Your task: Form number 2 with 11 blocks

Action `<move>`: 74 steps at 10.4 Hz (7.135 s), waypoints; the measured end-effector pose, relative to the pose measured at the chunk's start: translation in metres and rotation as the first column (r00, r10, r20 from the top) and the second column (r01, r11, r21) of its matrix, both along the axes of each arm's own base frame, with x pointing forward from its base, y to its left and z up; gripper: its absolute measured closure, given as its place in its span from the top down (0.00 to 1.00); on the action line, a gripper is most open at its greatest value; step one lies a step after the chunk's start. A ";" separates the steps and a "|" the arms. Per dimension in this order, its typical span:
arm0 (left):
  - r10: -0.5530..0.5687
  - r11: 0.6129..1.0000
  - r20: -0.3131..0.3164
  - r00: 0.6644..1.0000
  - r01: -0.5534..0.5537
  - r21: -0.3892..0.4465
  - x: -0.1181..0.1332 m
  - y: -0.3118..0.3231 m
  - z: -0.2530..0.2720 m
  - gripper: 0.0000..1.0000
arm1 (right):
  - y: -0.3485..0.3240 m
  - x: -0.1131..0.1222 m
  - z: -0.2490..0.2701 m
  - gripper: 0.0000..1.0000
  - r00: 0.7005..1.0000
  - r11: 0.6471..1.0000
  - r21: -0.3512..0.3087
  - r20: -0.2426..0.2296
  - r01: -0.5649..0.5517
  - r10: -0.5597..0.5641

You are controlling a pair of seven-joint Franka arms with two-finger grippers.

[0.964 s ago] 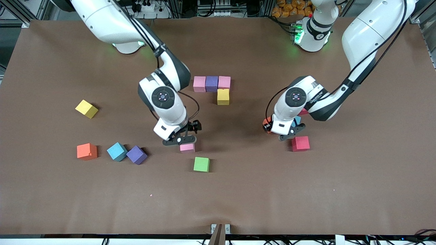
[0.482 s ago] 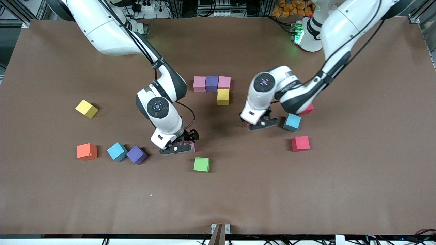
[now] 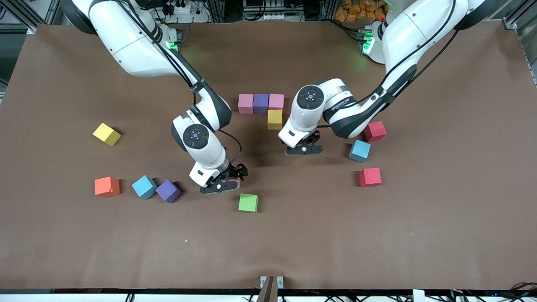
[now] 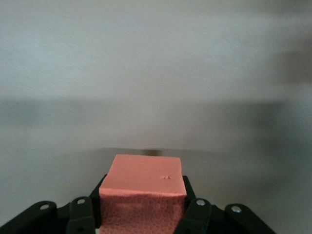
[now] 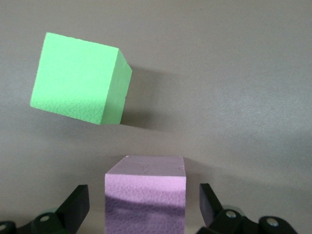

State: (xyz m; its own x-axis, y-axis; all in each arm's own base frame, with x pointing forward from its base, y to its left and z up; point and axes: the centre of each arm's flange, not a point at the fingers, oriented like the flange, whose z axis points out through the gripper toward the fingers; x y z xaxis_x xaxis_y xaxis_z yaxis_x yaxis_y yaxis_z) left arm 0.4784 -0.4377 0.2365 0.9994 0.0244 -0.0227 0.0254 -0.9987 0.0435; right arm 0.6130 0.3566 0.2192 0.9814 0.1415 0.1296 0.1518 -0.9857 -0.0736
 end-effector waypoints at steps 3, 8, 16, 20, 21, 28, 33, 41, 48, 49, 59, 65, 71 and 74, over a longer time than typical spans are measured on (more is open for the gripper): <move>-0.060 0.998 -0.028 0.998 0.060 -0.009 -0.026 -0.031 -0.014 0.59 | -0.006 0.002 -0.006 0.87 0.999 0.999 -0.038 0.016 -0.031 0.031; -0.082 0.997 -0.025 0.996 0.082 0.002 -0.033 -0.054 -0.030 0.59 | -0.024 0.012 0.010 0.53 0.998 0.994 -0.094 -0.023 -0.057 0.055; -0.080 0.997 -0.027 0.996 0.080 -0.003 -0.042 -0.072 -0.034 0.56 | -0.113 0.044 0.080 0.53 0.978 0.972 -0.125 -0.094 -0.199 0.188; -0.085 0.996 -0.023 0.996 0.086 0.013 -0.045 -0.078 -0.037 0.56 | -0.123 0.047 0.080 0.53 0.974 0.969 -0.123 -0.098 -0.215 0.204; -0.086 0.996 -0.022 0.996 0.087 0.016 -0.045 -0.079 -0.037 0.56 | -0.122 0.047 0.081 0.53 0.973 0.968 -0.121 -0.097 -0.219 0.208; -0.075 0.997 -0.016 0.997 0.075 0.020 -0.041 -0.077 -0.038 1.00 | -0.117 0.043 0.097 0.53 0.971 0.966 -0.122 -0.106 -0.226 0.214; 0.011 1.000 0.038 0.999 -0.011 0.013 -0.014 -0.066 0.019 1.00 | -0.105 0.036 0.105 0.53 0.960 0.957 -0.115 -0.118 -0.268 0.254; 0.203 0.975 0.040 0.978 -0.205 0.088 0.145 0.174 0.043 1.00 | -0.077 0.018 0.113 0.53 0.556 0.550 -0.082 -0.124 -0.831 0.822; 0.084 0.988 -0.044 0.996 -0.077 0.136 0.156 0.269 0.000 1.00 | 0.036 -0.079 0.053 0.53 0.248 0.248 -0.011 -0.035 -0.969 0.968; 0.083 0.988 -0.045 0.996 -0.076 0.135 0.158 0.277 0.000 1.00 | 0.040 -0.086 0.046 0.53 0.224 0.224 0.000 -0.036 -0.975 0.974; 0.047 0.994 -0.030 0.998 -0.044 0.104 0.145 0.277 -0.026 1.00 | 0.082 -0.128 -0.007 0.53 0.143 0.143 0.003 0.068 -0.990 0.987; 0.071 0.993 -0.023 0.997 -0.069 0.091 0.151 0.287 -0.031 0.60 | 0.077 -0.136 -0.002 0.53 0.137 0.134 0.058 0.049 -0.989 0.989; 0.284 0.955 0.043 0.958 -0.287 0.071 0.161 0.277 0.007 0.60 | 0.086 -0.153 -0.004 0.53 0.111 0.107 0.076 0.051 -0.991 0.993; 0.356 0.930 0.027 0.934 -0.357 0.091 0.156 0.275 0.003 0.60 | 0.089 -0.155 -0.002 0.53 0.115 0.110 0.073 0.062 -0.991 0.991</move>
